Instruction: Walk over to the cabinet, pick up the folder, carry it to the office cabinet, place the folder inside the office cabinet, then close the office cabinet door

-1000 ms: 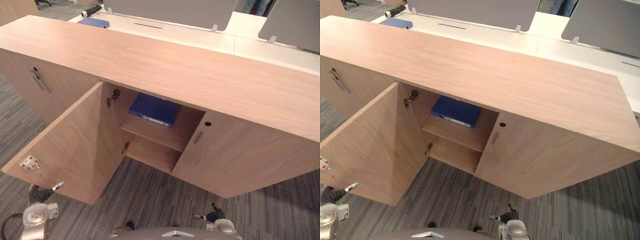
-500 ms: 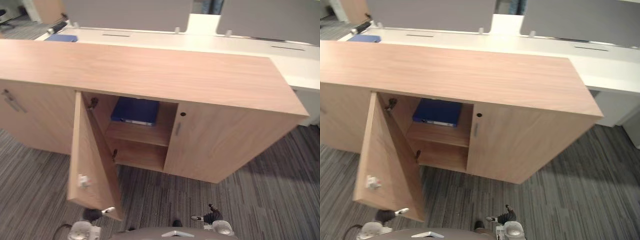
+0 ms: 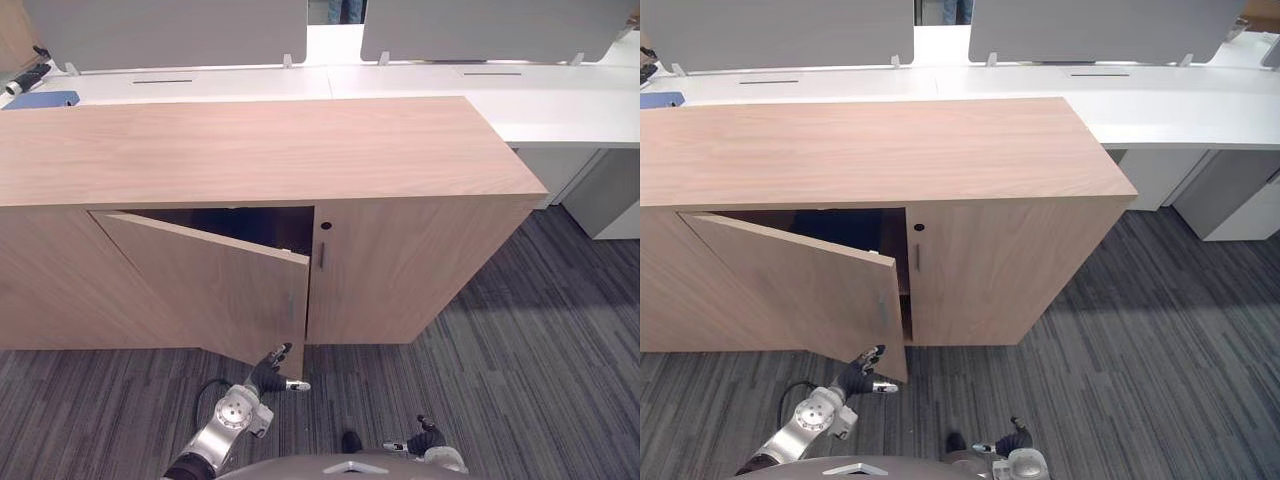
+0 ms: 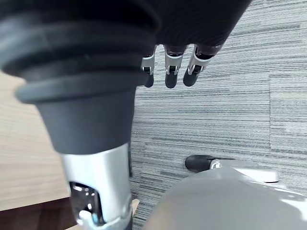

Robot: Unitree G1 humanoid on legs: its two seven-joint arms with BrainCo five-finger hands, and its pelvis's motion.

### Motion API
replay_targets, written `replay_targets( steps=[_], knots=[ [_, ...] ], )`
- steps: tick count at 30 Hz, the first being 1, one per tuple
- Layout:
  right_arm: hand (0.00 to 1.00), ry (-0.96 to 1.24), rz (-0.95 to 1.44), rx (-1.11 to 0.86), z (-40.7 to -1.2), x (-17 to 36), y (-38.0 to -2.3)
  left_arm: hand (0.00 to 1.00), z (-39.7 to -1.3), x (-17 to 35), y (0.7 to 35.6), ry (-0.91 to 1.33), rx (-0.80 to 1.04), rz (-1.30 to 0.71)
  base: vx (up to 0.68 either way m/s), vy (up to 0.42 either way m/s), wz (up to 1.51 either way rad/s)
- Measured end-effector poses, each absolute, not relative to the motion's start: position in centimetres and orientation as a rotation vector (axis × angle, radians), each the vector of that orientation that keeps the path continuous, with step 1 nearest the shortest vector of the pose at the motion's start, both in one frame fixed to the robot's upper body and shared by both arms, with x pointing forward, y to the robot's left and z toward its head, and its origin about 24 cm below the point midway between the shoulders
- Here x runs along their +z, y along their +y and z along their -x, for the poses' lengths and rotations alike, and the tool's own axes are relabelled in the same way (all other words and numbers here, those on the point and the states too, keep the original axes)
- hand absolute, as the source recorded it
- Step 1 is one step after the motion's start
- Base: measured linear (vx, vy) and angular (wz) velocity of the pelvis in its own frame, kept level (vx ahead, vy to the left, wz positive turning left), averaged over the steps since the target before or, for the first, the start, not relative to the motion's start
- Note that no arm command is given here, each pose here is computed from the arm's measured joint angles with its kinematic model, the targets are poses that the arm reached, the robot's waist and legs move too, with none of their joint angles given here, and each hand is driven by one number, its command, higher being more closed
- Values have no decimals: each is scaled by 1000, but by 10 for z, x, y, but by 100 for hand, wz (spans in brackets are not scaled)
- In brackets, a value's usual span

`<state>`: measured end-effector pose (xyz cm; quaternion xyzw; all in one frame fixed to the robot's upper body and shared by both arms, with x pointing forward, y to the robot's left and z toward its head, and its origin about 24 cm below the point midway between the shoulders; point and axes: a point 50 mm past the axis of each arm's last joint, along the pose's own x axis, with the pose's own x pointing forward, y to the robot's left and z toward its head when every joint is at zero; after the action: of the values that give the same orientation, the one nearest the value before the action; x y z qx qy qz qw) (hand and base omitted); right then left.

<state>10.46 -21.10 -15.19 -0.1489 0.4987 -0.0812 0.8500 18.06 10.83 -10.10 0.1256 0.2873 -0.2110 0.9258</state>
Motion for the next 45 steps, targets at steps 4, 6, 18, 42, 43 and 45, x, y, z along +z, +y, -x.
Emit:
replay_targets(
  steps=[4,6,18,42,43,45],
  knots=[
    [0,1051,315,-172,-105,-152,-211,0,-181,-101,109,589,-428,-260,-8,-8,1],
    [0,1053,318,-178,-104,-152,-212,0,-182,-101,112,591,-412,-258,-48,-33,3],
    [0,1099,292,-196,-93,-157,-212,0,-141,-136,171,843,-125,-230,-62,-29,7],
    [0,1126,185,-267,-90,-160,-209,0,-103,-152,212,1031,139,-211,-17,-36,1],
    [0,1120,184,-269,-92,-159,-210,0,-103,-152,214,1031,162,-208,-29,-61,-25],
    [0,1100,185,-285,-100,-157,-215,0,-100,-152,216,1036,186,-195,-54,-52,-29]
  ],
)
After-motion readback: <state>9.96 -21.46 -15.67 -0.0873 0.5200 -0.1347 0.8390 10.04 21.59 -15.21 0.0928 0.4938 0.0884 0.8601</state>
